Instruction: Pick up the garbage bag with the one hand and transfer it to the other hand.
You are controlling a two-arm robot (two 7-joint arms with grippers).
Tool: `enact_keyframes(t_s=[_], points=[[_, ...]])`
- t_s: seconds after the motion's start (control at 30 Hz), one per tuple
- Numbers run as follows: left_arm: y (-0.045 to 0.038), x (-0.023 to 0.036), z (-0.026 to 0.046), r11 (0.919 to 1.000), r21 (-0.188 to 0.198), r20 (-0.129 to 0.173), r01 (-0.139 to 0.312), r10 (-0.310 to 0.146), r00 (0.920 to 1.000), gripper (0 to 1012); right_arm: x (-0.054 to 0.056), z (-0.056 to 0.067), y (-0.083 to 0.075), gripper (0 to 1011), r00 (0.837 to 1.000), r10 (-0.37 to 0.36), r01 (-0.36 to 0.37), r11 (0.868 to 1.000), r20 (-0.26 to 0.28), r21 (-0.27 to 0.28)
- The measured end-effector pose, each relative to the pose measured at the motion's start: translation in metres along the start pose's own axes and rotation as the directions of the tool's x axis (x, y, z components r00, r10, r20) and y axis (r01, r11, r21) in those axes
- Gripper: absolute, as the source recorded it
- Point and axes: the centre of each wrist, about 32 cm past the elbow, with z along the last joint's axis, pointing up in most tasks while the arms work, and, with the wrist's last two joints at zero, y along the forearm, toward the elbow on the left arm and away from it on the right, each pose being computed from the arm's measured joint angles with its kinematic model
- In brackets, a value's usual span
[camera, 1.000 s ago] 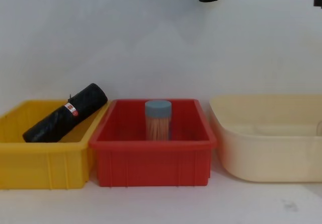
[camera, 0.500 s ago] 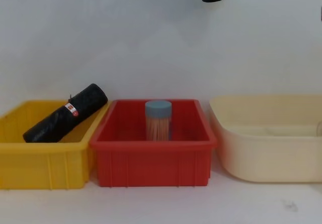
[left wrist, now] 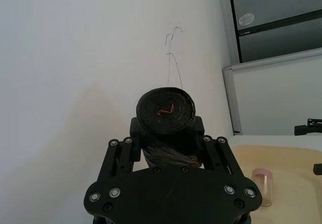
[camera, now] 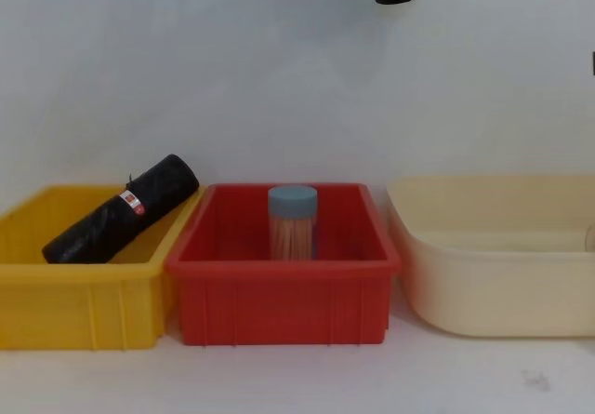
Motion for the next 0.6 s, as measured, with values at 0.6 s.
enact_keyframes(t_s=[0.6], points=[[-0.0004,-0.0002,0.0,1.0,0.0,0.0,0.001,-0.001,1.0,553,-0.012,0.018,0.014,1000,0.999,0.026,-0.03,0.993,0.036,0.112]])
